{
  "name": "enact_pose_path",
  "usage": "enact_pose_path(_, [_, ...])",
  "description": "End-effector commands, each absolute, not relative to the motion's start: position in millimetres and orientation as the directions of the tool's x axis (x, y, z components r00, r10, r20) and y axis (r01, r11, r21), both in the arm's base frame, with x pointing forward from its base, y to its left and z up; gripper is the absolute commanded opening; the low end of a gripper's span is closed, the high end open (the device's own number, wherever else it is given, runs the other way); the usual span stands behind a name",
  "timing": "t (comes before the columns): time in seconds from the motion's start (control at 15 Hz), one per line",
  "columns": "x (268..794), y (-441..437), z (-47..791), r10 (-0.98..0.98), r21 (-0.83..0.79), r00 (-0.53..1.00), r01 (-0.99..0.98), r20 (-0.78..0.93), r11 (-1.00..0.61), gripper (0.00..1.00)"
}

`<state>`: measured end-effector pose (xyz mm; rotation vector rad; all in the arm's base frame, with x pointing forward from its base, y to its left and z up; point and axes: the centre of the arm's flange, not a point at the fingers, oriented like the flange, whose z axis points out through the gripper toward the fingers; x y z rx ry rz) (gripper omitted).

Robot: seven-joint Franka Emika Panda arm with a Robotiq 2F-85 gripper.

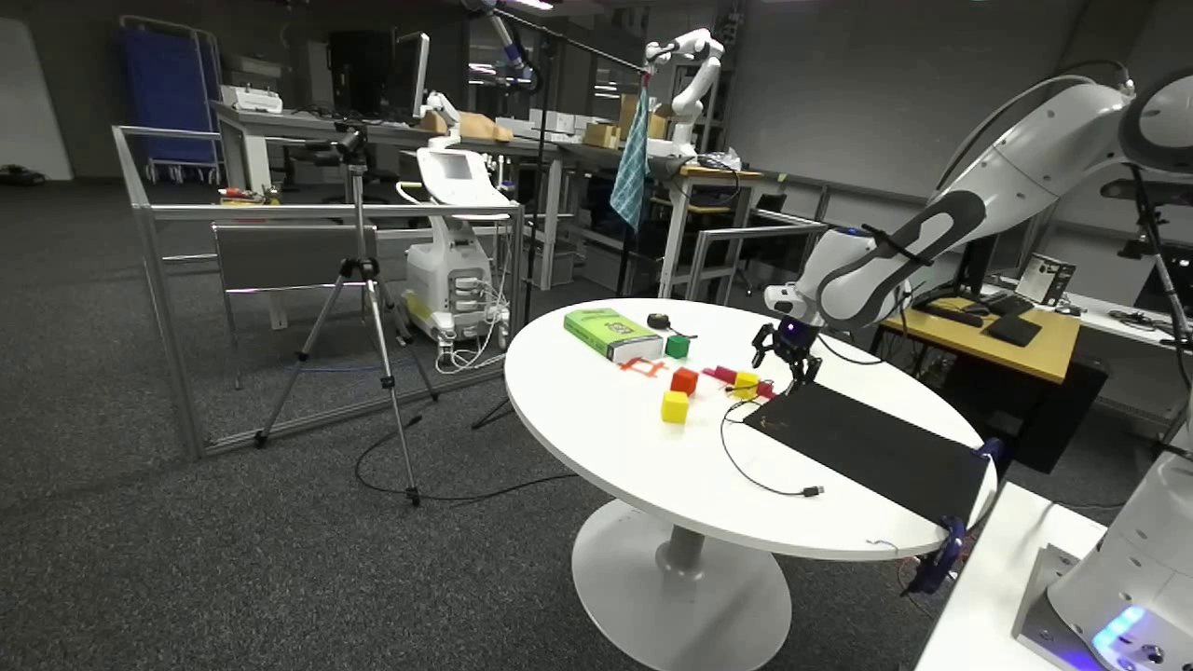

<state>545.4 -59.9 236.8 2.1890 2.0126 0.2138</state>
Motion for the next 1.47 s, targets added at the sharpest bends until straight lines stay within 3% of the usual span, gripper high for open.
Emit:
enact_pose_path(0.0, [563, -65, 237, 0.999, 0.238, 0.047, 0.970, 0.009, -0.048, 1.00])
enact_pose_path(0.2, [575, -60, 238, 0.999, 0.251, 0.048, 0.967, 0.011, -0.049, 0.97])
enact_pose_path(0.27, [578, -59, 239, 0.999, 0.253, 0.048, 0.966, 0.012, -0.049, 0.84])
enact_pose_path(1.0, [589, -56, 234, 0.996, 0.260, 0.090, 0.962, 0.002, -0.087, 0.01])
enact_pose_path(1.4, [567, -67, 272, 0.959, 0.363, 0.275, 0.888, 0.072, -0.282, 0.01])
